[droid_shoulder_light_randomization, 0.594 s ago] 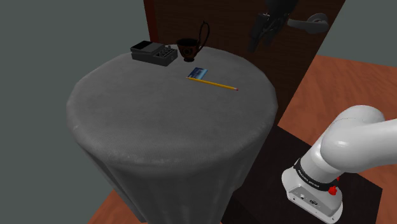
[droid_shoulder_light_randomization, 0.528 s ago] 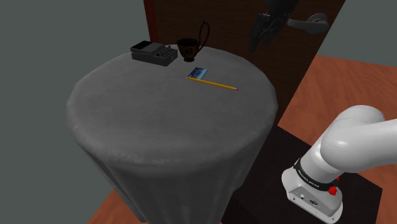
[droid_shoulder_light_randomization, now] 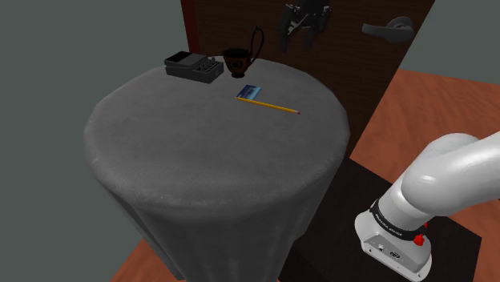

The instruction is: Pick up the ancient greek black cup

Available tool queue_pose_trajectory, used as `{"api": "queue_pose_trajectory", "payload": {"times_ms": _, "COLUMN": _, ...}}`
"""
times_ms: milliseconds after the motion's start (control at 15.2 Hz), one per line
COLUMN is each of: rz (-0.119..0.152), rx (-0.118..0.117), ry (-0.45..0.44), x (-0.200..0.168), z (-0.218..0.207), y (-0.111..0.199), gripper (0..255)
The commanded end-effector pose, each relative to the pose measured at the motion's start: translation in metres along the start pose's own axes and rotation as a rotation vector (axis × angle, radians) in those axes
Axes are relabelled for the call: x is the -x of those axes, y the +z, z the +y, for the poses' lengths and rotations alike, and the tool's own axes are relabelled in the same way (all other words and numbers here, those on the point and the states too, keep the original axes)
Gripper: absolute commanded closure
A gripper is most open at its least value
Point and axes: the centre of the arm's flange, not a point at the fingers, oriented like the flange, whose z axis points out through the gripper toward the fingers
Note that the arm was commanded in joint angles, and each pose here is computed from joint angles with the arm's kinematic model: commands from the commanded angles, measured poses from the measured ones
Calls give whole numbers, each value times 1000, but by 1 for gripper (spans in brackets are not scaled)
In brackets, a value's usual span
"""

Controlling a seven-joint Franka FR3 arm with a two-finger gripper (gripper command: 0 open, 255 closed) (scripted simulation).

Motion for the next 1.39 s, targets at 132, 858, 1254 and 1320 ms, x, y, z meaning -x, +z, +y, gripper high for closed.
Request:
{"api": "queue_pose_trajectory", "payload": {"times_ms": 132, "rz": -1, "rx": -13, "ry": 96, "x": -55, "z": -11, "y": 5, "gripper": 0}}
{"api": "queue_pose_trajectory", "payload": {"times_ms": 858, "rz": -4, "rx": -33, "ry": 252, "x": -137, "z": -14, "y": 35, "gripper": 0}}
{"api": "queue_pose_trajectory", "payload": {"times_ms": 1254, "rz": -4, "rx": -33, "ry": 252, "x": -133, "z": -13, "y": 54, "gripper": 255}}
{"api": "queue_pose_trajectory", "payload": {"times_ms": 1320, "rz": -4, "rx": -33, "ry": 252, "x": -133, "z": -13, "y": 54, "gripper": 255}}
